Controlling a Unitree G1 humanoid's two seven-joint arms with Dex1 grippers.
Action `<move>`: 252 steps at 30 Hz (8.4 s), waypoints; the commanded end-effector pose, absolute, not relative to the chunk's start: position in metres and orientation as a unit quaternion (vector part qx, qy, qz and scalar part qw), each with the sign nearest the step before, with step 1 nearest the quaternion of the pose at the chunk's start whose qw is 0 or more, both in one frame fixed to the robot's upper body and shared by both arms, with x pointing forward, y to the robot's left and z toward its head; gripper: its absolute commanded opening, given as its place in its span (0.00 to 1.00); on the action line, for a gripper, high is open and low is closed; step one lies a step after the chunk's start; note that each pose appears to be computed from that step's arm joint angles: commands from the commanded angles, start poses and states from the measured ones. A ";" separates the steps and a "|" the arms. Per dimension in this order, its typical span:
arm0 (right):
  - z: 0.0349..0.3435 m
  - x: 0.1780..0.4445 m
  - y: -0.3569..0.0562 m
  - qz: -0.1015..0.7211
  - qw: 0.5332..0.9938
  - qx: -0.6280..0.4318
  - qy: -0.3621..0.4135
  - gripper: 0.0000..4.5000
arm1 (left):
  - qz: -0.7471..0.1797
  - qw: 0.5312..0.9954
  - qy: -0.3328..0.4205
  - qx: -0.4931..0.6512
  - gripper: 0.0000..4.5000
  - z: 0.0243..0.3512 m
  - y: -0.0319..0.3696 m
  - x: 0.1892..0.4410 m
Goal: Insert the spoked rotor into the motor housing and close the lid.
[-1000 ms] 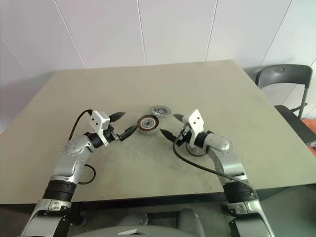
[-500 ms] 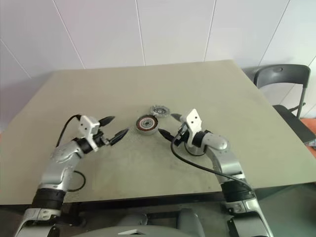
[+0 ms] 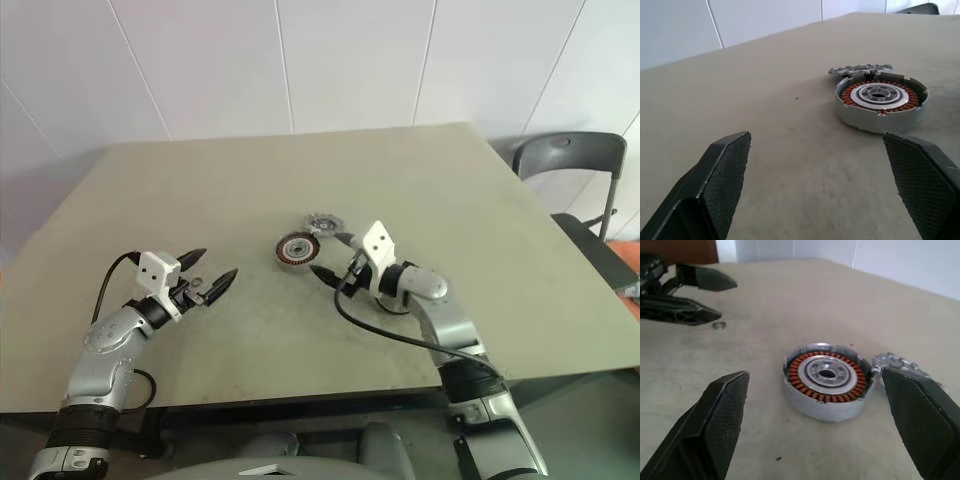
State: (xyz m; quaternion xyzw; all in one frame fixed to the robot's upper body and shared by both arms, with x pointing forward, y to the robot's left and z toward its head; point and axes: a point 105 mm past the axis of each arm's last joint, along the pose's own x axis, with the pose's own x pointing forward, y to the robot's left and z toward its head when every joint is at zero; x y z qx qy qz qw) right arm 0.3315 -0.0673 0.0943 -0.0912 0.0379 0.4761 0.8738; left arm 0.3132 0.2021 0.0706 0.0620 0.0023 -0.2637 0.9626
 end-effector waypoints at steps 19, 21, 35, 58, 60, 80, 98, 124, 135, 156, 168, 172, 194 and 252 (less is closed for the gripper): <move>0.086 0.355 -0.020 0.539 0.773 -0.315 0.112 0.99 | -0.299 0.950 -0.051 0.068 1.00 0.091 0.177 0.324; 0.084 0.359 -0.017 0.537 0.769 -0.327 0.113 0.99 | -0.300 0.950 -0.052 0.067 1.00 0.090 0.176 0.324; 0.067 0.375 -0.017 0.524 0.738 -0.411 0.108 0.29 | -0.297 0.951 -0.058 0.065 1.00 0.092 0.175 0.324; 0.093 0.348 0.000 0.602 0.722 -0.334 0.071 0.01 | -0.297 0.951 -0.061 0.067 1.00 0.100 0.174 0.326; 0.101 0.337 0.002 0.628 0.703 -0.329 0.059 0.01 | -0.296 0.951 -0.062 0.067 1.00 0.101 0.174 0.326; 0.077 0.293 -0.007 0.693 0.655 -0.260 0.152 0.37 | -0.289 0.953 -0.040 0.082 1.00 0.100 0.187 0.318; 0.108 0.333 -0.040 0.606 0.768 -0.163 0.124 0.51 | -0.188 0.981 0.017 0.035 1.00 0.058 0.233 0.298; 0.101 0.331 -0.046 0.588 0.785 -0.148 0.128 0.51 | -0.090 0.988 0.117 0.051 1.00 -0.001 0.261 0.316; 0.099 0.333 -0.045 0.585 0.786 -0.154 0.128 0.51 | -0.108 0.981 0.158 0.024 1.00 -0.021 0.263 0.311; 0.101 0.335 -0.046 0.582 0.789 -0.158 0.120 0.51 | -0.146 0.979 0.137 -0.024 0.01 -0.025 0.261 0.303; 0.098 0.334 -0.047 0.578 0.793 -0.149 0.122 0.51 | -0.194 0.978 0.074 -0.021 0.34 0.003 0.262 0.304; 0.096 0.333 -0.046 0.580 0.791 -0.148 0.124 0.51 | -0.174 0.981 0.081 -0.027 0.64 0.004 0.272 0.304; 0.092 0.332 -0.045 0.579 0.792 -0.149 0.127 0.51 | -0.161 0.980 0.115 0.003 0.71 0.071 0.255 0.308; 0.092 0.333 -0.047 0.583 0.787 -0.157 0.127 0.51 | -0.066 0.975 0.211 0.017 0.71 0.004 0.257 0.296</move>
